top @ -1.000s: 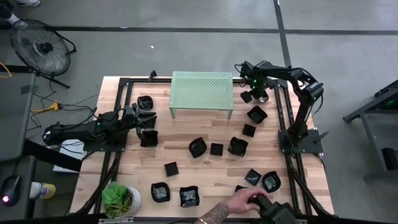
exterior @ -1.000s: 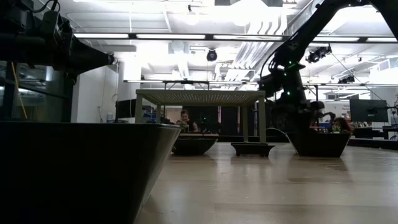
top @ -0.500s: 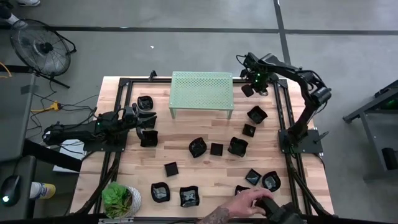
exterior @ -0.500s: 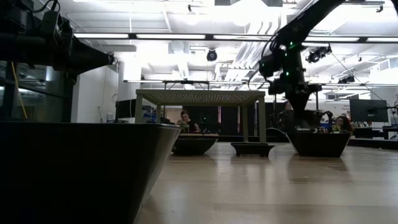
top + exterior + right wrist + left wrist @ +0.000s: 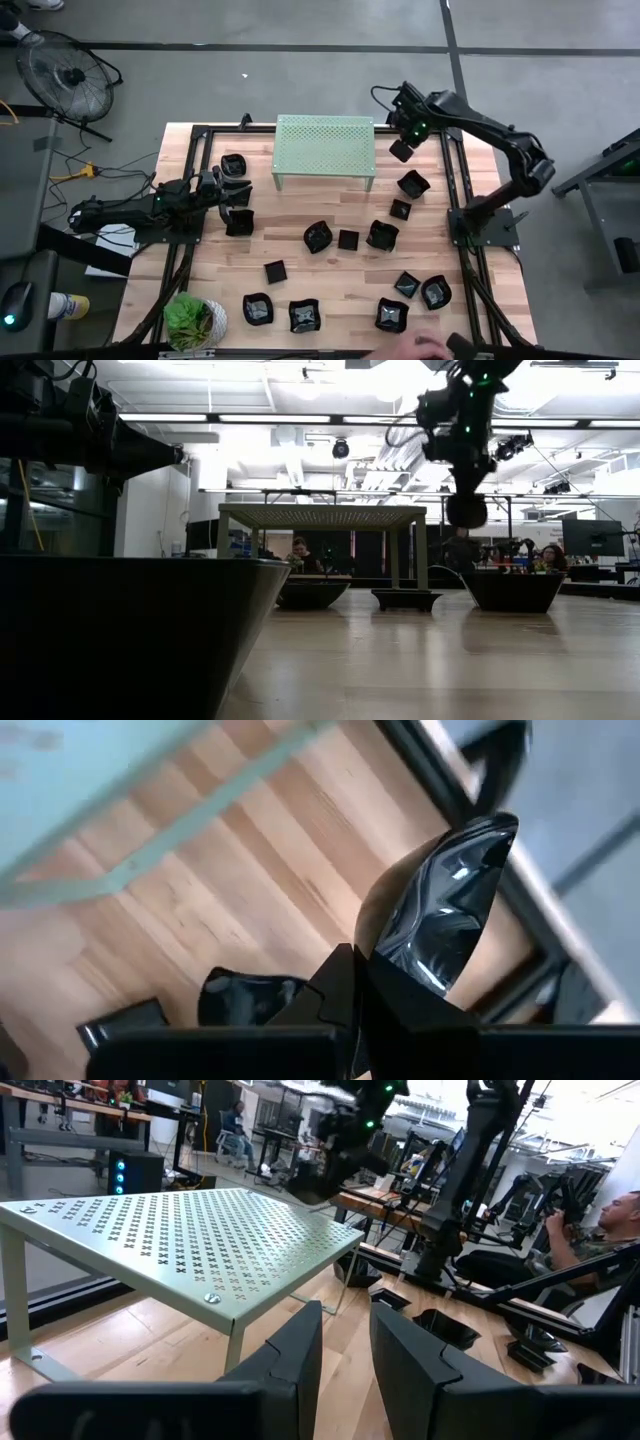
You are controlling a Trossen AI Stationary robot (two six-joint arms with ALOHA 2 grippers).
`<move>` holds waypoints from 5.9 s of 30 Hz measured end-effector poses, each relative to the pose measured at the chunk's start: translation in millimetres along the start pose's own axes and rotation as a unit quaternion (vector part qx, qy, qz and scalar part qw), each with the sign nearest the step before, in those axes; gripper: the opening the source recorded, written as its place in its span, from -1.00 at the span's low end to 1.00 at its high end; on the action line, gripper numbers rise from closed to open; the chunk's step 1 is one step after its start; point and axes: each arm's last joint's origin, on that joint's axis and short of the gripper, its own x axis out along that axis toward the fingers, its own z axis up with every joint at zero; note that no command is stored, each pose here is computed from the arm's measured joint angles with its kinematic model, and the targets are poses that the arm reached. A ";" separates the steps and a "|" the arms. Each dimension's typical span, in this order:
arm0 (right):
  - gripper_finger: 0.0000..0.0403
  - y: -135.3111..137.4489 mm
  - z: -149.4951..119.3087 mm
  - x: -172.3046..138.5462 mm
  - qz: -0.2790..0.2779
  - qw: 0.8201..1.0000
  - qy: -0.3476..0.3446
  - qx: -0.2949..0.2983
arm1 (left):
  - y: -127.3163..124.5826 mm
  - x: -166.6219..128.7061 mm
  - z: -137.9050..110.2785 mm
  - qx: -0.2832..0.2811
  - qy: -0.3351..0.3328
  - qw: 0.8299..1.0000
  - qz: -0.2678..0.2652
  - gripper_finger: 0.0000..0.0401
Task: Pick & Place Mini shaped plates
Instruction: Put the leaf shaped plate on the shelf, then stack the leaf shaped plate on top of the leaf shaped plate on the shelf
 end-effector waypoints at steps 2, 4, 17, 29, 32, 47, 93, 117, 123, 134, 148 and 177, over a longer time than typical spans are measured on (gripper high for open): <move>-0.99 6.6 1.3 -6.0 0.000 0.998 -0.024 -0.052 | 0.0 0.0 0.0 0.000 0.000 1.000 0.000 -0.57; -0.99 13.5 3.5 -10.0 -0.007 0.994 -0.044 -0.099 | 0.0 0.0 0.0 0.000 0.000 1.000 0.000 -0.57; -0.98 61.1 21.1 -21.3 -0.101 0.912 -0.129 -0.377 | 0.0 0.0 -0.1 0.000 0.000 1.000 0.000 -0.57; -0.97 101.4 58.5 -14.0 -0.154 0.899 -0.119 -0.393 | 0.0 0.0 0.0 0.000 0.000 1.000 0.000 -0.57; -0.99 108.6 73.6 -20.5 -0.139 0.912 -0.110 -0.370 | 0.0 0.0 0.0 0.000 0.000 1.000 0.000 -0.57; -0.99 147.9 85.7 3.8 -0.086 0.918 -0.043 -0.386 | 0.0 0.0 0.1 0.000 0.000 1.000 0.000 -0.57; -0.35 138.4 39.4 -48.4 -0.052 0.955 -0.018 -0.291 | 0.0 0.0 0.0 0.000 0.000 1.000 0.000 -0.57; -0.36 181.0 -17.1 -81.2 0.059 0.988 0.085 -0.111 | 0.0 0.0 0.0 0.000 0.000 1.000 0.000 -0.57; -0.36 196.2 -34.2 -95.0 0.056 0.991 0.066 -0.106 | 0.0 0.0 0.0 0.000 0.000 1.000 0.000 -0.57; -0.36 224.0 -104.3 -85.3 0.057 0.992 0.100 -0.057 | 0.0 0.0 0.1 0.000 0.000 1.000 0.000 -0.57; -0.36 216.2 -207.4 -19.2 0.033 0.967 0.167 0.190 | 0.1 0.0 0.0 0.000 0.000 1.000 0.001 -0.57; -0.36 247.5 -241.8 24.8 -0.013 0.841 0.304 0.447 | 0.1 0.0 0.0 0.000 0.000 1.000 0.001 -0.57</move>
